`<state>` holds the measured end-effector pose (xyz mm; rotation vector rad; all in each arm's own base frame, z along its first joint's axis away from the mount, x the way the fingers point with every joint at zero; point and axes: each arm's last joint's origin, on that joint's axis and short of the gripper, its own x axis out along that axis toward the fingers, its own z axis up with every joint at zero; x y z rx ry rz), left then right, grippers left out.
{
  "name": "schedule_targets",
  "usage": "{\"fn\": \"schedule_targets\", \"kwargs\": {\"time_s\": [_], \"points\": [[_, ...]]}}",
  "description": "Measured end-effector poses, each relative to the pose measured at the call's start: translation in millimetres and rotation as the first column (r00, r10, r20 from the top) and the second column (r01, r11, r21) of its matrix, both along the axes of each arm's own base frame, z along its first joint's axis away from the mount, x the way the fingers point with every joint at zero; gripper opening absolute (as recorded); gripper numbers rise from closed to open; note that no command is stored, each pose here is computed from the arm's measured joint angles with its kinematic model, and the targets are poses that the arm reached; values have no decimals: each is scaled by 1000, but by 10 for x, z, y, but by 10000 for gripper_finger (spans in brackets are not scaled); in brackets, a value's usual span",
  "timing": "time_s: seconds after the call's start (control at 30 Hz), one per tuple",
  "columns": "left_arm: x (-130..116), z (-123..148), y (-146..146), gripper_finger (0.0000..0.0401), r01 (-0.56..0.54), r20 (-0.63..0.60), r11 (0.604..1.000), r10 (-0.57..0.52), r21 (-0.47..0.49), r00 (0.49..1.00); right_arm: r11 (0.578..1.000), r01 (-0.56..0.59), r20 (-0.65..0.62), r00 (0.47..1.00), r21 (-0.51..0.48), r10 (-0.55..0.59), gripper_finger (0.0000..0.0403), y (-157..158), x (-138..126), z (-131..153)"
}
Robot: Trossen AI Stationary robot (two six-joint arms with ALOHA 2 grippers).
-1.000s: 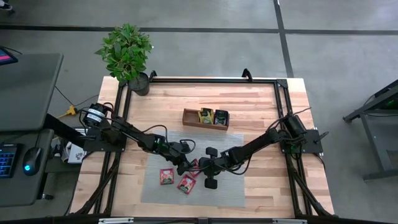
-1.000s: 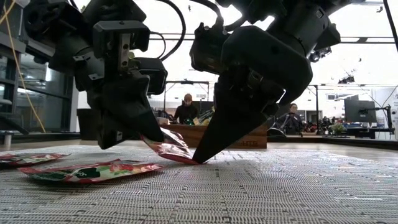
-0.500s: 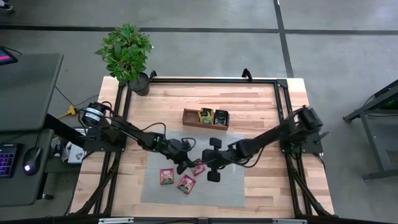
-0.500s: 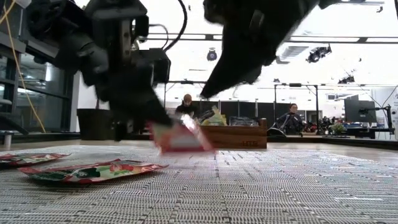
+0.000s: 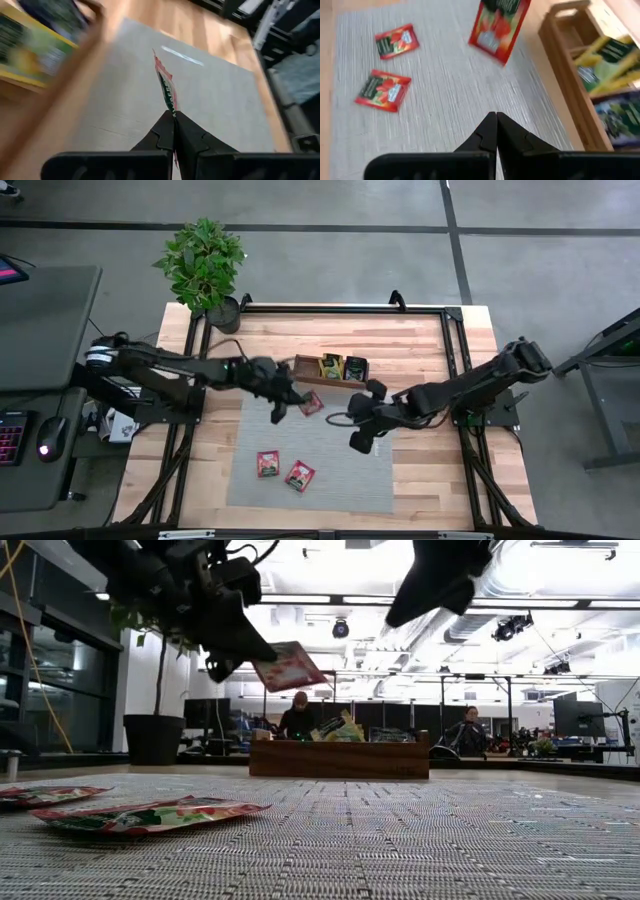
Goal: Pick & Place Tea
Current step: Put the red tea bag into the left section of the wooden organizer
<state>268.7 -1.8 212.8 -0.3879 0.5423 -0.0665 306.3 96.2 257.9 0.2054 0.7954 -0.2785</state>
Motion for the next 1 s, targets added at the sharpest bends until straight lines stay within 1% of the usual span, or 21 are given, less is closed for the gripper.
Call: {"fn": "schedule_targets", "kwargs": {"time_s": [0.1,0.2,0.27,0.33,0.4,0.47,0.53,0.57,0.63,0.67,0.73,0.8,0.83,1.0], "points": [[-78,87,202,0,-19,26,997,17,78,1000,998,41,18,999,38,-42,0,-48,-51,82],[-136,116,390,0,-17,33,990,12,140,999,997,54,34,998,46,-56,0,-80,-58,117],[-160,139,507,0,-7,13,983,5,182,1000,996,66,38,997,55,-68,0,-104,-51,123],[-185,195,624,0,19,-35,972,-11,236,999,995,78,35,996,67,-81,0,-136,-43,122],[-186,294,724,0,55,-73,950,-34,309,997,994,83,33,996,76,-85,0,-162,-34,121],[-137,369,831,0,92,-122,923,-49,374,991,993,92,33,995,77,-95,0,-192,-26,121],[-118,427,922,0,132,-182,899,-59,419,982,991,103,34,994,81,-106,0,-217,-20,122],[-102,482,968,0,147,-192,884,-67,443,979,990,114,36,992,87,-118,0,-233,-16,122],[-27,594,1050,0,168,-195,846,-78,506,978,987,129,36,990,94,-133,0,-262,-10,123],[3,607,1075,0,189,-226,829,-78,526,971,986,134,36,990,94,-138,0,-276,-6,123],[69,597,1115,0,237,-292,795,-79,559,953,985,144,37,988,91,-148,0,-298,-1,123],[171,617,1147,0,274,-308,764,-104,585,946,984,153,38,987,89,-157,0,-323,3,124],[221,627,1166,0,284,-308,754,-114,592,945,984,157,38,986,89,-161,0,-334,6,125],[369,431,1230,0,367,-393,738,-150,566,907,979,180,40,982,94,-184,0,-375,13,126]]}}
